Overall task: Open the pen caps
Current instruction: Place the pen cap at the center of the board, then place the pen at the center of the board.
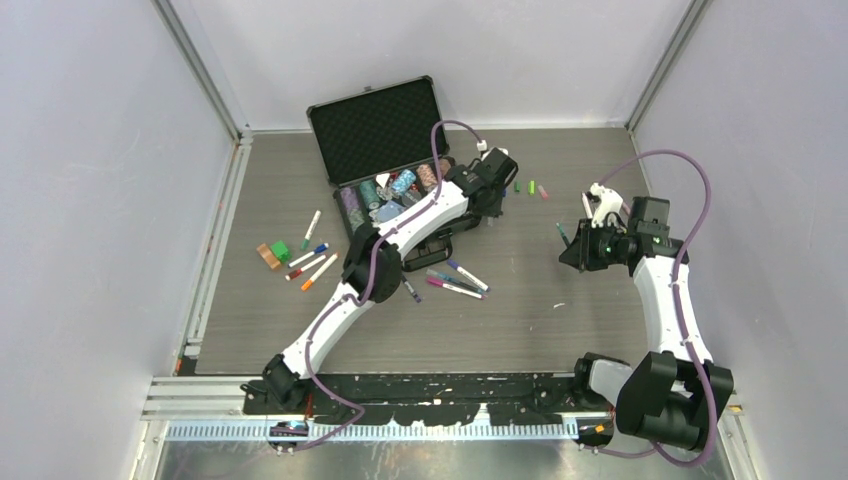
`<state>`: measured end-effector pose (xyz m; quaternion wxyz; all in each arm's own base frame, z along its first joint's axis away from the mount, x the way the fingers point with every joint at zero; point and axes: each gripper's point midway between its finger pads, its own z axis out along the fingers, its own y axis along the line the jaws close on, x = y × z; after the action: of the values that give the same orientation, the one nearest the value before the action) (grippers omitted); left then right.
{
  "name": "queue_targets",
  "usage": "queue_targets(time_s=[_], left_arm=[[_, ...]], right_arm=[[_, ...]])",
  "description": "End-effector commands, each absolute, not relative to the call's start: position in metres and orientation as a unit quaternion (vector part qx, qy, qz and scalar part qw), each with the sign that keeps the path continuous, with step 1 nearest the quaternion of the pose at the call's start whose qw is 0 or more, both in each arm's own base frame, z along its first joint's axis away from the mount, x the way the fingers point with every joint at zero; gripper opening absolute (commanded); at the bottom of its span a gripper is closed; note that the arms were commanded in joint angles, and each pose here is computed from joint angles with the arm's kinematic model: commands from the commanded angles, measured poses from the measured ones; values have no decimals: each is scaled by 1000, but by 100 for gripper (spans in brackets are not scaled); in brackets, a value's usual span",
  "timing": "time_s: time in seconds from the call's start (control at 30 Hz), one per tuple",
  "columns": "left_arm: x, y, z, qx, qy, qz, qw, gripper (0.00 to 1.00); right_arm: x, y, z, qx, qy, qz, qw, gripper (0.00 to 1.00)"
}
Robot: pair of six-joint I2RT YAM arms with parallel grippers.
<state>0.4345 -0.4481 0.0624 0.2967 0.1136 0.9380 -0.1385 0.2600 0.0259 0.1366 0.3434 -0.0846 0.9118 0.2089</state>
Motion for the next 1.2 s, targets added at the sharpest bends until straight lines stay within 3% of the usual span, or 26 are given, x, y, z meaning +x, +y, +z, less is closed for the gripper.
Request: queue_targets(time_s=[0.0,0.5,0.77,0.93,1.17], left_arm=[[460,-446,78,101,923,-135,347,20],[466,-445,112,94,910,-145,377,28],[448,-435,196,103,875,-197,429,28],[409,-402,260,124,828,-227,497,36],[353,-349,268,134,811,-249,513,44]], right_arm=[[262,26,136,-92,910,214,343,1],[262,22,131,-90,915,205,335,1],[264,-7,101,-65,944,132,295,0],[266,-36,74,-50,964,65,251,1],[260,-50,49,-38,980,40,193,7]])
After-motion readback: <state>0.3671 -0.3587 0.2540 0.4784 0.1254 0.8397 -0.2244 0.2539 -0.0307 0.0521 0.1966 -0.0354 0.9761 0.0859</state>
